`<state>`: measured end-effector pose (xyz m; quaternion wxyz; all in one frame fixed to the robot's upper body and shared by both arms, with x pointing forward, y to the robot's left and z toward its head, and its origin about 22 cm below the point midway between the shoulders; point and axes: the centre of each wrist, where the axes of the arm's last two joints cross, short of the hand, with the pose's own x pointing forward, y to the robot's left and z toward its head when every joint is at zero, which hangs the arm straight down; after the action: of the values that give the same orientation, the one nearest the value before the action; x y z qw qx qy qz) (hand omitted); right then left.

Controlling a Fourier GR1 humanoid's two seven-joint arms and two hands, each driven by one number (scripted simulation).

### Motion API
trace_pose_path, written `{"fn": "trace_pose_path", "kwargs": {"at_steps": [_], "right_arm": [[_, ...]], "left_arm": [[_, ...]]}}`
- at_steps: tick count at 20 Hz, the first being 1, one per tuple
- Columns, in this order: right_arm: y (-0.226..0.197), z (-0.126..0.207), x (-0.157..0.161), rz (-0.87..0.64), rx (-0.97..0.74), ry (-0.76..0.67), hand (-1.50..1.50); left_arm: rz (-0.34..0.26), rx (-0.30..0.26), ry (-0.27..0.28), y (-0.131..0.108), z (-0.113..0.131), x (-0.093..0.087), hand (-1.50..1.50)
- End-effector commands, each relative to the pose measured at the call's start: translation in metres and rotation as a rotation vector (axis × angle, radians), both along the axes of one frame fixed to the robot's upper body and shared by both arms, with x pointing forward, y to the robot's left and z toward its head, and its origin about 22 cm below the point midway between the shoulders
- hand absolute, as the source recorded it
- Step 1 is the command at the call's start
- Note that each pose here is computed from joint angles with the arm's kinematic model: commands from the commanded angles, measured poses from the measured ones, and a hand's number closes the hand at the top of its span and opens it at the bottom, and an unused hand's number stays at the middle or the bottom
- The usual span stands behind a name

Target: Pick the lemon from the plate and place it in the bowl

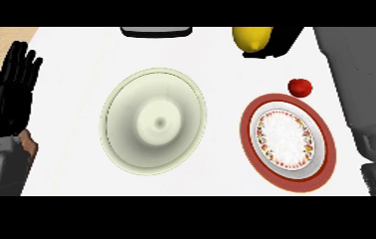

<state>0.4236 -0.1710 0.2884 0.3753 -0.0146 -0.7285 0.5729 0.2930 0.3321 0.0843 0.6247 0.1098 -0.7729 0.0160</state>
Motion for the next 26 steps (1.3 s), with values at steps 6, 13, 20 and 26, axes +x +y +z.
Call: {"fn": "trace_pose_path", "kwargs": {"at_steps": [6, 13, 20, 26], "right_arm": [[0.089, -0.042, -0.040, 0.057, -0.104, 0.083, 1.50], [0.137, -0.098, -0.060, -0.027, -0.135, 0.002, 1.50], [0.146, -0.169, -0.068, -0.188, -0.190, 0.146, -1.50], [0.134, -0.205, -0.053, -0.178, 0.010, 0.323, -1.50]], "left_arm": [[-0.025, -0.021, -0.005, -0.008, -0.011, -0.001, 0.00], [-0.027, -0.003, 0.008, -0.010, 0.000, 0.001, 0.00], [-0.026, -0.017, -0.004, -0.009, -0.009, 0.010, 0.00], [-0.032, 0.006, -0.032, -0.014, 0.015, 0.019, 0.00]]}}
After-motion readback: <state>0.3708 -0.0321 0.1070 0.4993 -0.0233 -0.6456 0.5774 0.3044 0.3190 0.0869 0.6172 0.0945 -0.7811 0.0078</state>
